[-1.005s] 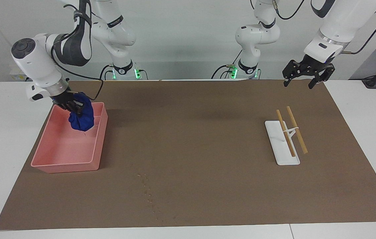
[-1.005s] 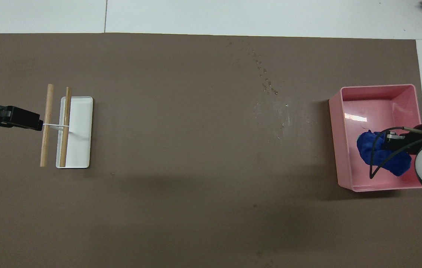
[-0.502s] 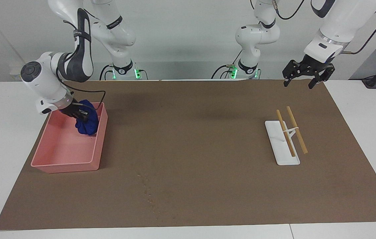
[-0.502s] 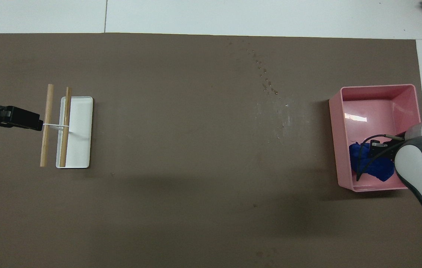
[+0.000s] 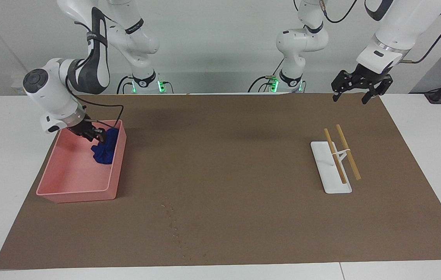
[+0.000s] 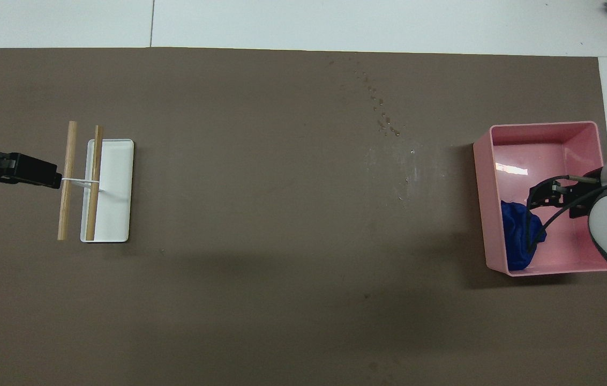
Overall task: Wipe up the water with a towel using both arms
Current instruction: 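Open the right gripper and lift it out of the pink bin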
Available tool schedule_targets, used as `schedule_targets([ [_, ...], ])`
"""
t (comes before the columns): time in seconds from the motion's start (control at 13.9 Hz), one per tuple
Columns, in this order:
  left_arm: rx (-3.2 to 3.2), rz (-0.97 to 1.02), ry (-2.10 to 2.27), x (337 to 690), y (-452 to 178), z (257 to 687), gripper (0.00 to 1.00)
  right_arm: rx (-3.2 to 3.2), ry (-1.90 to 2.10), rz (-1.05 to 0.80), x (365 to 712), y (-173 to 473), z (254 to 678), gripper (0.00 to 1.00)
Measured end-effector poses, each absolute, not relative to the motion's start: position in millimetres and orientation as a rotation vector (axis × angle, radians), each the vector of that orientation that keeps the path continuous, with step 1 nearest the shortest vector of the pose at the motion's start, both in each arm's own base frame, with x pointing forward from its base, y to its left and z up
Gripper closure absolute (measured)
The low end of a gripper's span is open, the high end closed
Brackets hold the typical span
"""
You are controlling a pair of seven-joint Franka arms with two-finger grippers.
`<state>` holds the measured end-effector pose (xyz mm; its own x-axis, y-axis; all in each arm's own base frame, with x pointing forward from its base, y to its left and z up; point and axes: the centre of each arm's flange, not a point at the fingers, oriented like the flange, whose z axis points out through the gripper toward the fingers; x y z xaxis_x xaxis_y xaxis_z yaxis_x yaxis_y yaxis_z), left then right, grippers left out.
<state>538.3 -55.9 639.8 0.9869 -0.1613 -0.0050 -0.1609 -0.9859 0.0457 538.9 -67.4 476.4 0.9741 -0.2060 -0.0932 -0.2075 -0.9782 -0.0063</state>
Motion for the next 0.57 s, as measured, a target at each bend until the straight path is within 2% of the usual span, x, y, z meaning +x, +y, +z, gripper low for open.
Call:
schedule_targets([
  [0.07, 3.086, -0.013, -0.250, 538, -56, 640, 0.00, -3.111, 0.302, 0.116, 541, -59, 502, 0.00],
  [0.29, 3.086, -0.014, -0.250, 538, -56, 640, 0.00, -3.121, 0.262, -0.009, 547, -45, 572, 0.00],
  [0.57, 3.086, -0.014, -0.250, 538, -56, 640, 0.00, -3.157, 0.227, -0.075, 546, -20, 629, 0.00],
])
